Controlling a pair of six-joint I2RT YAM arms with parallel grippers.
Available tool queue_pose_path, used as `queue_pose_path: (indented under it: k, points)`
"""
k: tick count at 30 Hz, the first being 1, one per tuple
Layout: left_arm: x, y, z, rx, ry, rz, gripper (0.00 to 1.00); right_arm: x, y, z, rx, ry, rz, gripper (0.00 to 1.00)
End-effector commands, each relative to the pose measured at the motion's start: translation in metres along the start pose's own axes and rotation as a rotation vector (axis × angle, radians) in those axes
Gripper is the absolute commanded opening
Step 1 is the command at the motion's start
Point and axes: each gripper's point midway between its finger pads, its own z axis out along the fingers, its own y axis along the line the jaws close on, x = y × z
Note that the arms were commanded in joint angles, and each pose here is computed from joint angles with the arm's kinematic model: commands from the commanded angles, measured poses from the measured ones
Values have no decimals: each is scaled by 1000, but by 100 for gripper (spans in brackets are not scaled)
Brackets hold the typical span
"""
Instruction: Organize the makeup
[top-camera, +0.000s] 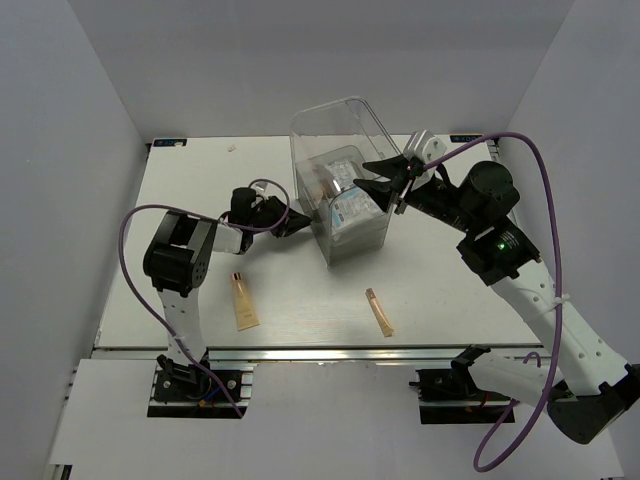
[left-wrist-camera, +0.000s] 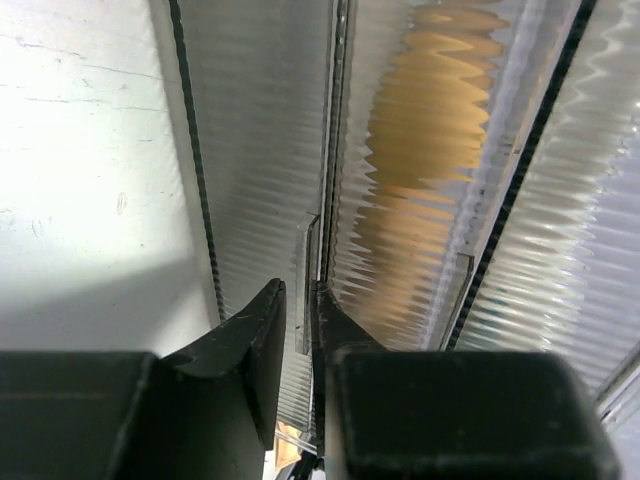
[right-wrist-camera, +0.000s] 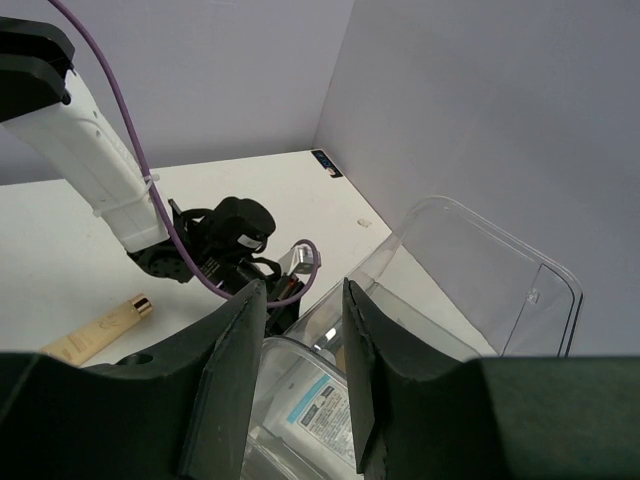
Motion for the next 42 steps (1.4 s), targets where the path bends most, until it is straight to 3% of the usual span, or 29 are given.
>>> queue_pose_path:
  k: [1, 13, 20, 26, 35, 42]
  points:
    - [5, -16, 2, 97, 7, 16, 27, -14, -1, -4, 9, -47, -21, 42]
    - [3, -23, 1, 290, -47, -56, 34, -16, -1, -3, 5, -51, -22, 42]
    - [2, -22, 0, 324, -71, -67, 24, -15, -1, -2, 2, -49, -15, 42]
    - [1, -22, -1, 357, -75, -93, 3, -15, -1, -1, 0, -49, -13, 42]
    - [5, -20, -6, 359, -71, -104, 0, -14, -1, -1, 3, -46, -16, 42]
    - [-5, -5, -38, 311, -136, -93, 0, -12, 0, -1, -2, -40, -13, 42]
